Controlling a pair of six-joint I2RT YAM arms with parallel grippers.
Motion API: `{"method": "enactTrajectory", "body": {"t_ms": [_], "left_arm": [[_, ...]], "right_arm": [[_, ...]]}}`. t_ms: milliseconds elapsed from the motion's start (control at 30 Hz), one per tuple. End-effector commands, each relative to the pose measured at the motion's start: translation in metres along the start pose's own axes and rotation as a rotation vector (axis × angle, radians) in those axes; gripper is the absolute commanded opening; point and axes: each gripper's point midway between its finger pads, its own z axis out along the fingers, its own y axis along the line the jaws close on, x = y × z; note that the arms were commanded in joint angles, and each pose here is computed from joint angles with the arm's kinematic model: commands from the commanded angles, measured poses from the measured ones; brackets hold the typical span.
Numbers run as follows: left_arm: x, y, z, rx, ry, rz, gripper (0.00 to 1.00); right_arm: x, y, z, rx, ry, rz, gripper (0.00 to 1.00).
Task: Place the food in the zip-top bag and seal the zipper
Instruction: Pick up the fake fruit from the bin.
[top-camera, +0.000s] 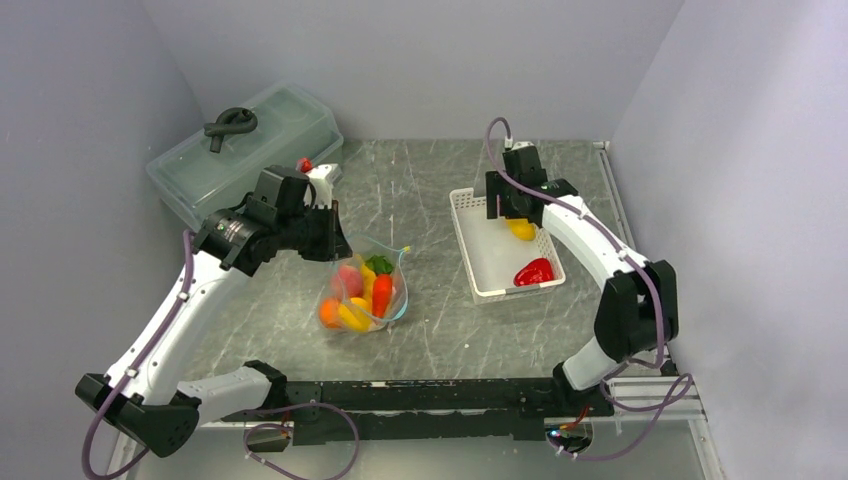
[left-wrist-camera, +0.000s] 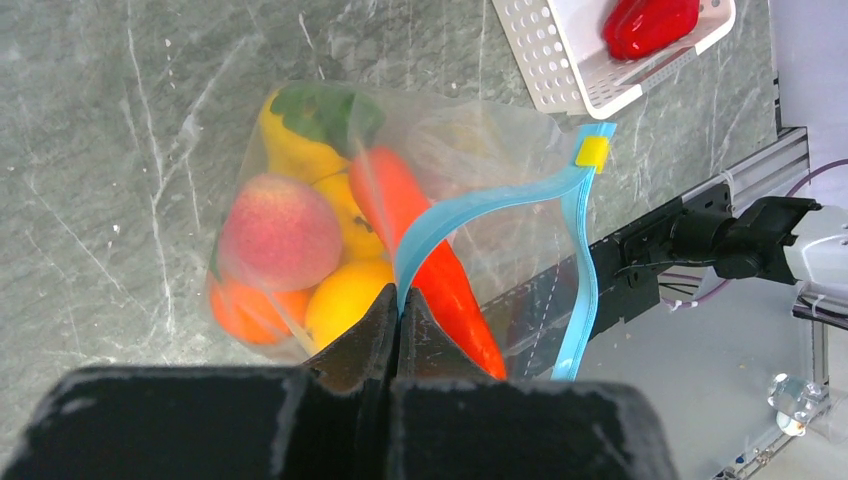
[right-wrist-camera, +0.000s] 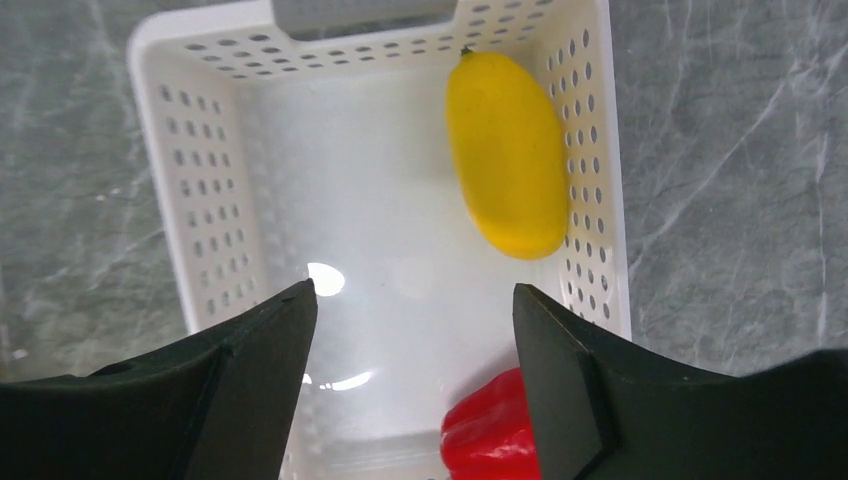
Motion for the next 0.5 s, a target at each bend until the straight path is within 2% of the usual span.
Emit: {"method": "enactTrajectory", "body": {"t_ms": [0,467], "left_arm": [[-0.015,-0.009,-0.017,0.025,-0.079,0.023,0.0],[-0.013,-0.009,-0.02,0.024,-0.087,0.004,0.0]], "right_arm": [[-0.001,-0.008,0.021,0.018,-0.001,-0.003,0.78],[0.016,-0.029,0.076,0.111,0.094,-0.007,0.87]]}}
